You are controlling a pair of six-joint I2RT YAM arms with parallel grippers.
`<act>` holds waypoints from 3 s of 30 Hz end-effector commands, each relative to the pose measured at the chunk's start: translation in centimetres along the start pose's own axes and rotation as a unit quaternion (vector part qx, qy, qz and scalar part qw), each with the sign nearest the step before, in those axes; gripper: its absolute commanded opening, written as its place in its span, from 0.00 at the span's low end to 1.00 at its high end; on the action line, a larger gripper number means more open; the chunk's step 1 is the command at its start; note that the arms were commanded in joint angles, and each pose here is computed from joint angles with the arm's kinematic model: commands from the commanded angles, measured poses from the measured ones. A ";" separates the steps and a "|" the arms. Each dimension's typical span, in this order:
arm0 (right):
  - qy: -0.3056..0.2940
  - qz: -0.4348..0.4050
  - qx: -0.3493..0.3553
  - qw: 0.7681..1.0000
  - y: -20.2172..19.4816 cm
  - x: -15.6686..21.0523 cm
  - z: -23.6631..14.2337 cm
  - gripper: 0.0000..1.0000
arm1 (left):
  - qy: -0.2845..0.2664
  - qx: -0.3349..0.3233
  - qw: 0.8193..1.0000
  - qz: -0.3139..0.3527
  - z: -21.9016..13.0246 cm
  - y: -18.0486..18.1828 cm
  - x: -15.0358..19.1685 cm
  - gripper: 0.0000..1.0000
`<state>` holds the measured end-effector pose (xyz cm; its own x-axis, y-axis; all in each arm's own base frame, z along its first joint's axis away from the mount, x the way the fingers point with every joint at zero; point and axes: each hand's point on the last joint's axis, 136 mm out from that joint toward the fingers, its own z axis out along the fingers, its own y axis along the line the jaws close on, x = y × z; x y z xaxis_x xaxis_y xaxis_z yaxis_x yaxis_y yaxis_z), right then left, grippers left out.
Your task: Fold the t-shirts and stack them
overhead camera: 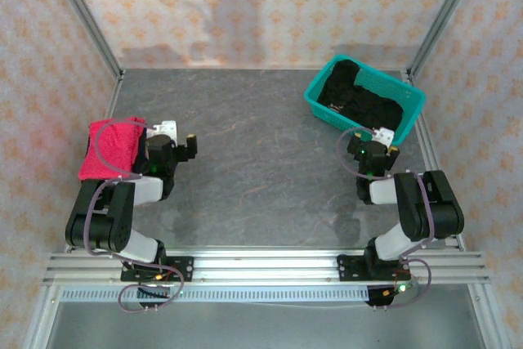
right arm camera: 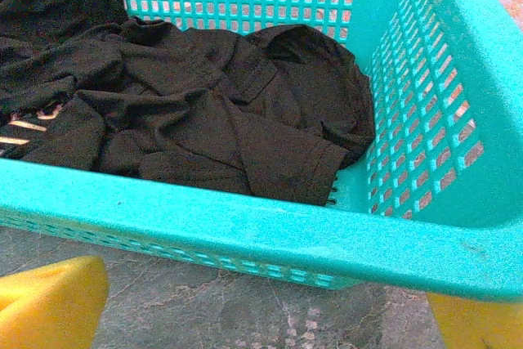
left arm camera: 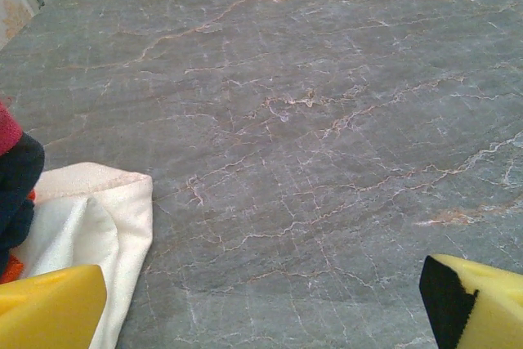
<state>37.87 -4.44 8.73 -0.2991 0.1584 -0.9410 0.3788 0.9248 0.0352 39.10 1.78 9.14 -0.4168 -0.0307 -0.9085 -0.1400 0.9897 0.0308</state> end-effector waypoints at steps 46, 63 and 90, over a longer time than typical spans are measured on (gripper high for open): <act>0.243 -0.226 -0.311 0.891 15.2 -4.9 3.5 0.41 | -0.064 0.316 0.934 0.154 -12.0 -20.0 -6.6 1.00; 0.312 -0.258 -0.338 0.850 14.5 -3.1 5.4 0.41 | -0.062 0.320 0.934 0.146 -12.1 -20.2 -6.7 1.00; 0.263 -0.184 -0.152 0.935 12.5 -7.9 16.8 0.03 | -0.058 0.338 0.928 0.142 -12.3 -21.3 -7.1 1.00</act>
<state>58.24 2.77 11.64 -0.7673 -0.1771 -0.6164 -0.1848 0.9814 -0.0519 33.81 -20.09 18.25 -0.2729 0.2416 -0.9312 0.5578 0.8284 0.0514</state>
